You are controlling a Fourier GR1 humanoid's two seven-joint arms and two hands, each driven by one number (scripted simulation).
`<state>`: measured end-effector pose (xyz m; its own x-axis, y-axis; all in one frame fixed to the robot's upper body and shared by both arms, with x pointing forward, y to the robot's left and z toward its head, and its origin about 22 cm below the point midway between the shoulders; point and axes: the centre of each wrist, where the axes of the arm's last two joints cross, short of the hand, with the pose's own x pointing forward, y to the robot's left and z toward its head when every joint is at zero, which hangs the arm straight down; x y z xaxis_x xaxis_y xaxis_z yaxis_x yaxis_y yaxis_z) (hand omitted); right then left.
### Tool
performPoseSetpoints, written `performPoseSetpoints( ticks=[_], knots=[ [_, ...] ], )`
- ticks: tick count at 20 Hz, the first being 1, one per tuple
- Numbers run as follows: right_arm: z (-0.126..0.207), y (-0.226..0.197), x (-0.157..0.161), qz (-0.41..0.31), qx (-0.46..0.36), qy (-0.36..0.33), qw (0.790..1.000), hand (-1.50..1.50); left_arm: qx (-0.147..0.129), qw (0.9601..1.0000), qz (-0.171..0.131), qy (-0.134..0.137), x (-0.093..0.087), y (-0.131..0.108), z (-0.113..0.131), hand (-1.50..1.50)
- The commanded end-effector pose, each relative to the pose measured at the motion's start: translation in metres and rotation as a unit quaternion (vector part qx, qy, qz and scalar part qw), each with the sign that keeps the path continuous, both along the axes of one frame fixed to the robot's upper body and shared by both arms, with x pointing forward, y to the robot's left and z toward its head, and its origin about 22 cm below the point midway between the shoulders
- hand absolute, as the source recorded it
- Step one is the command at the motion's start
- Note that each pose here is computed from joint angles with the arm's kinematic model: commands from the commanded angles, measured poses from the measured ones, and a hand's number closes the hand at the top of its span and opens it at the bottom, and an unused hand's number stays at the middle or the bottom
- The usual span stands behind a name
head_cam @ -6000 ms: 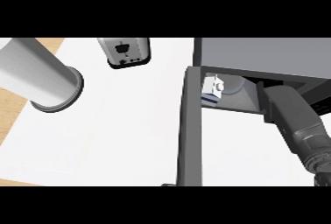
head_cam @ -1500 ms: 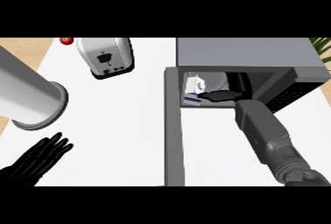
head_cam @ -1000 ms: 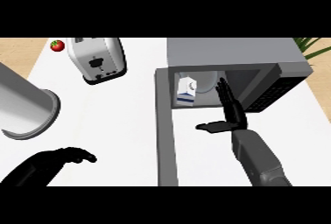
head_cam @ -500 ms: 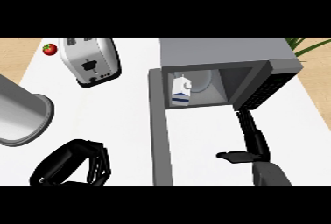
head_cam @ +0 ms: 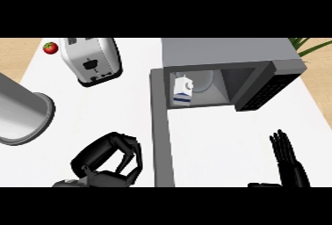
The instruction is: Pick up the milk, place it into the microwave and close the microwave
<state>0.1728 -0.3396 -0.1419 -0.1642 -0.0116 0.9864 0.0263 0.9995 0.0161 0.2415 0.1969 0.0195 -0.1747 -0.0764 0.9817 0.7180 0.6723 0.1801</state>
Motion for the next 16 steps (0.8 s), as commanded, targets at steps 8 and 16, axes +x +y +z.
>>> performPoseSetpoints(
  ticks=[8,16],
  knots=[
    [0.064,-0.017,-0.061,0.06,0.054,-0.081,0.993,-1.5,0.021,0.9964,-0.082,0.001,-0.016,-0.099,-0.039,1.5],
    [0.124,-0.007,-0.056,0.134,0.063,-0.109,0.983,-1.5,0.042,0.9969,-0.067,0.0,-0.045,-0.156,-0.065,1.5]
  ],
)
